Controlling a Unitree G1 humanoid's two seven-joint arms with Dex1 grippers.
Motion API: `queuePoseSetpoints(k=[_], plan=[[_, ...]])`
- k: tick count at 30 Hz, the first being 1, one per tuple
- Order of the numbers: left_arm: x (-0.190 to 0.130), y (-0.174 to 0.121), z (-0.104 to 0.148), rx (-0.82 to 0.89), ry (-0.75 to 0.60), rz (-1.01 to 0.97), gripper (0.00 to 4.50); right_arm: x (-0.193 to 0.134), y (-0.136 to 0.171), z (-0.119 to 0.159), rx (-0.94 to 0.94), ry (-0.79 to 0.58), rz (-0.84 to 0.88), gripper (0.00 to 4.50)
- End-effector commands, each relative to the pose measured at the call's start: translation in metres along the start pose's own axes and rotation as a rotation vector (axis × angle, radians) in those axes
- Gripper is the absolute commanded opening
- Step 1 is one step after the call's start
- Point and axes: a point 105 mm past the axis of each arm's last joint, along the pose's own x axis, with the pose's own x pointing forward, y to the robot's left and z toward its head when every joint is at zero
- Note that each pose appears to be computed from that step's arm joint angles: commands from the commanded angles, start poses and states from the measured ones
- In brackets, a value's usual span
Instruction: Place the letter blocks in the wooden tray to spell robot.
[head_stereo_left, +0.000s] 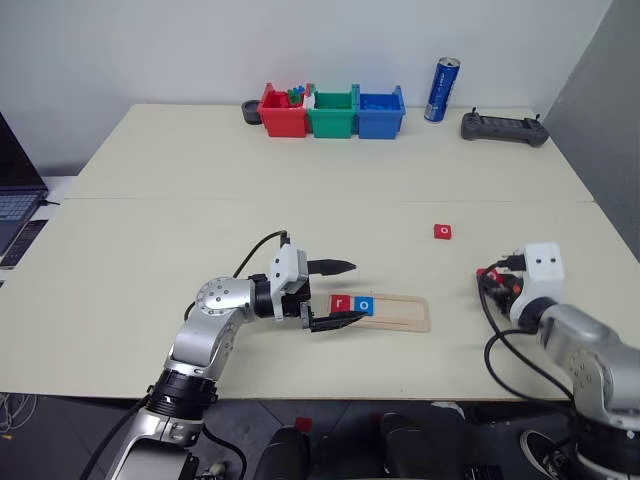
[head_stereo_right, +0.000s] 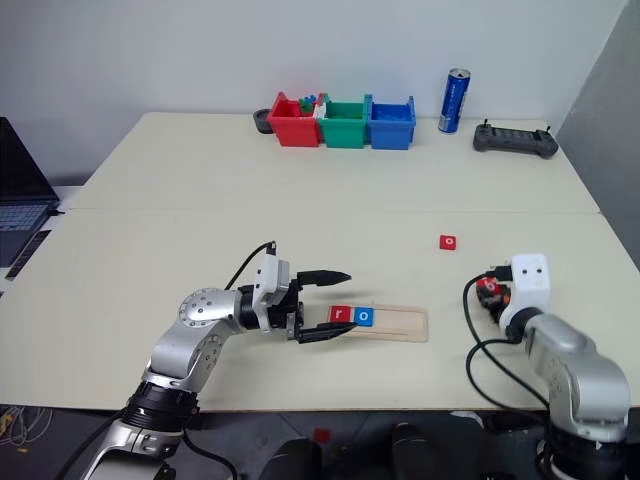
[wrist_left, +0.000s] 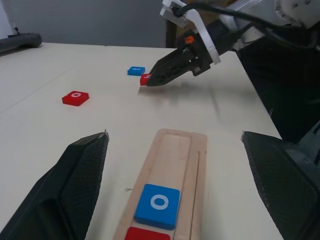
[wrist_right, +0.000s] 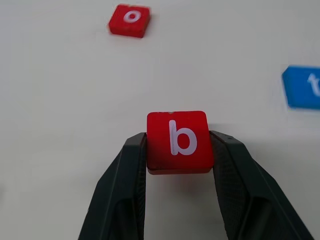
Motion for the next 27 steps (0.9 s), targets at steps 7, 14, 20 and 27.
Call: queuePoseSetpoints(k=[7,14,20,27], plan=[[0.007,0.001,0.012,0.037,-0.028,-0.033,4.5,-0.017,0.012,-0.025,0.027,0.069,-0.071,1.47],[0.01,0.004,0.015,0.045,-0.038,-0.028,4.5,-0.017,0.015,-0.025,0.065,0.066,-0.064,3.8],[0.008,0.006,0.014,0.05,-0.03,-0.023,4.5,-0.015,0.006,0.023,-0.083,-0.062,-0.042,4.48],[0.01,0.007,0.016,0.056,-0.033,-0.048,4.5,-0.021,0.023,0.062,-0.518,-0.135,0.461,4.48]])
